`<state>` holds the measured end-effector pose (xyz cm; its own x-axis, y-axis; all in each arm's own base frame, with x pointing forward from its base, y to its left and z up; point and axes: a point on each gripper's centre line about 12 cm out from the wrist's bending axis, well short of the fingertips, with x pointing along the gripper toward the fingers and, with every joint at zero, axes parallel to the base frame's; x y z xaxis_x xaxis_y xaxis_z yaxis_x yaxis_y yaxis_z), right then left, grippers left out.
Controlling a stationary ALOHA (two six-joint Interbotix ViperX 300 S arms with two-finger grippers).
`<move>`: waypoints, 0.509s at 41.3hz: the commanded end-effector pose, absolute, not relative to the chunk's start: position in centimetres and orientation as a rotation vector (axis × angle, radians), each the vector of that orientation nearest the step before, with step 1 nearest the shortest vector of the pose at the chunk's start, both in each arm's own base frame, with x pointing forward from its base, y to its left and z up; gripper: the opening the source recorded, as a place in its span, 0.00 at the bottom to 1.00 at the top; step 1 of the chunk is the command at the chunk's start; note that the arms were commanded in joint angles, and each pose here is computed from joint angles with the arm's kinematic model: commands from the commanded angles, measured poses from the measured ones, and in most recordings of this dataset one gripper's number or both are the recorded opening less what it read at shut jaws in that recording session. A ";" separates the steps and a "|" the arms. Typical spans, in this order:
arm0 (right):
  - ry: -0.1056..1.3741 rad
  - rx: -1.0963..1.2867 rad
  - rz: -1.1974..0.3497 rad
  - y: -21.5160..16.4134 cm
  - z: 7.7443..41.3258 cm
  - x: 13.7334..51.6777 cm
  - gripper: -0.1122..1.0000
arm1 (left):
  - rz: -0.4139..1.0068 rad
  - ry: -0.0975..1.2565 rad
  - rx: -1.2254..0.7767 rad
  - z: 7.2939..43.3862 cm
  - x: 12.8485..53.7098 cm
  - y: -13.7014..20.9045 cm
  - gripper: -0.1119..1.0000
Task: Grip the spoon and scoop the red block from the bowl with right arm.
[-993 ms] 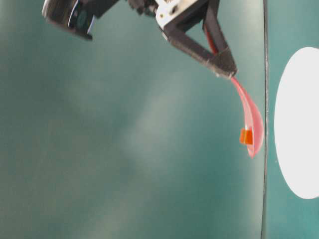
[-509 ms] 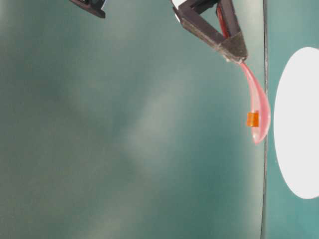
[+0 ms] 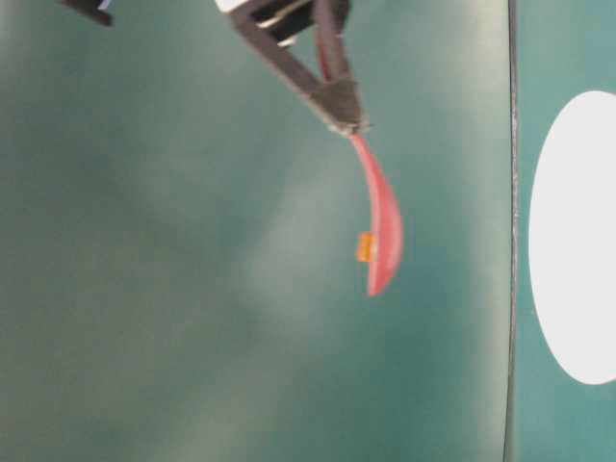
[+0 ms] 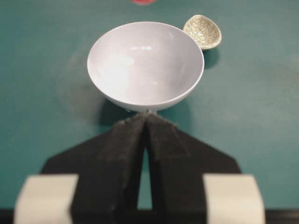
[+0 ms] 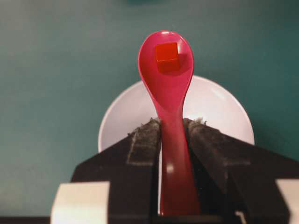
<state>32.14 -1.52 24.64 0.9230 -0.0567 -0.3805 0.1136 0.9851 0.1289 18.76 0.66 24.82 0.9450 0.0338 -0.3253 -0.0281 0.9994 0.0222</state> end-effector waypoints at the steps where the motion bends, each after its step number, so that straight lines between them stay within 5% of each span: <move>1: 0.334 0.148 -0.084 -1.7 27.2 32.4 0.32 | 0.032 0.326 0.026 25.2 19.0 0.7 0.10; 21: 0.329 0.162 -0.058 -1.4 30.3 32.2 0.32 | 0.033 0.344 0.018 24.9 19.0 0.7 0.10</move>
